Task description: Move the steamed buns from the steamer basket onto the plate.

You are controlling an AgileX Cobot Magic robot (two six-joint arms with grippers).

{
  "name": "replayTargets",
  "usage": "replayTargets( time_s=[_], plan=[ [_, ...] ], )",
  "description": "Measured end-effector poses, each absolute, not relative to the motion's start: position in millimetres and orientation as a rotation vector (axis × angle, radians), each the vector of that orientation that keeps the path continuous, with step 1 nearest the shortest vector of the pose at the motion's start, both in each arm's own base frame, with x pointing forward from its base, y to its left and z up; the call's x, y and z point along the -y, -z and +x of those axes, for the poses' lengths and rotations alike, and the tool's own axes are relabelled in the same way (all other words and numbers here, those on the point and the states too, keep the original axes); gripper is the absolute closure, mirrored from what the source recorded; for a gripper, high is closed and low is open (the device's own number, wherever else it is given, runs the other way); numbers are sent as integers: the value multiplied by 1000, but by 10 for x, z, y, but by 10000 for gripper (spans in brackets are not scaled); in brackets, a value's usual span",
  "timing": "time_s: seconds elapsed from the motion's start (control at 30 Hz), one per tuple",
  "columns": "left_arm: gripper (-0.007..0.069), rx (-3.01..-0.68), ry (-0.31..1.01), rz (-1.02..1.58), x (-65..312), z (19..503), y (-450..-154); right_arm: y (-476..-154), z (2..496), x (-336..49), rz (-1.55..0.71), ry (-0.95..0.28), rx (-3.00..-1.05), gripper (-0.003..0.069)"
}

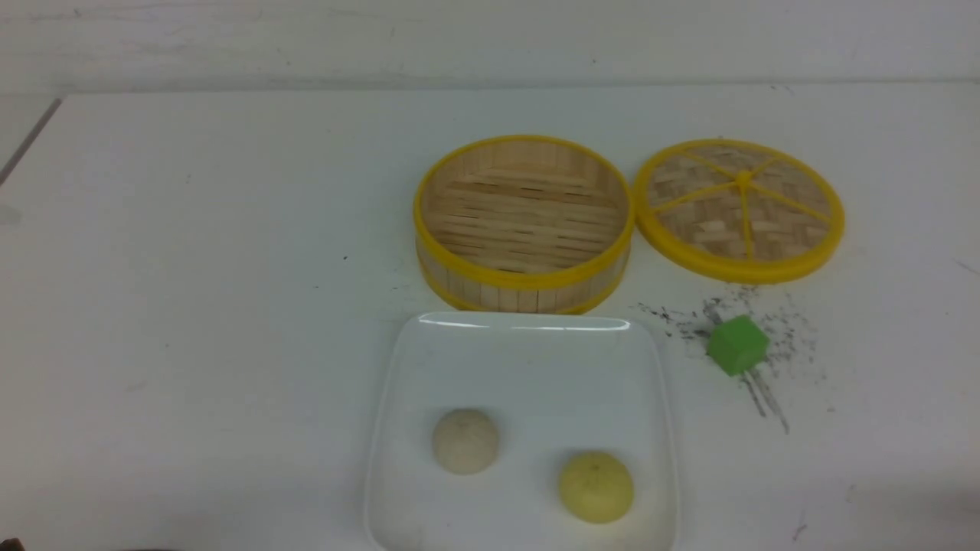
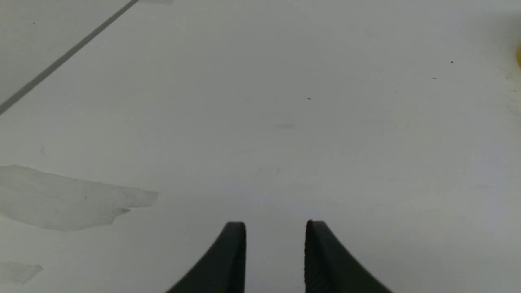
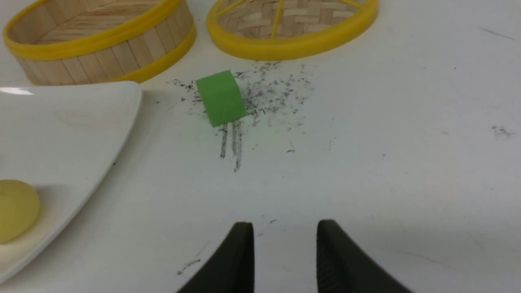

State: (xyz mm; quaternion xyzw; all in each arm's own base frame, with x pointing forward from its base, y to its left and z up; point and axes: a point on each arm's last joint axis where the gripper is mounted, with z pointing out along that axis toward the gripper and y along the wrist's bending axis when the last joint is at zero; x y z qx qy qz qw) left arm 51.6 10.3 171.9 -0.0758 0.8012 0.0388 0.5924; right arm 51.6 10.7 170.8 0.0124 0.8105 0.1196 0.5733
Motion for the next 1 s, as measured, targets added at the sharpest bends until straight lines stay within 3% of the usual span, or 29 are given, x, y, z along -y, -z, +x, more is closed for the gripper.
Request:
replayTargets(
  time_s=[0.33, 1.0],
  plan=[
    [385, -1863, -90, -176, -103, 516, -1719, -1709, 523, -64, -41, -162, -1892, 419],
    [385, -1863, -91, -176, -103, 516, -1719, -1709, 526, -39, 0, -127, -1891, 419]
  ],
)
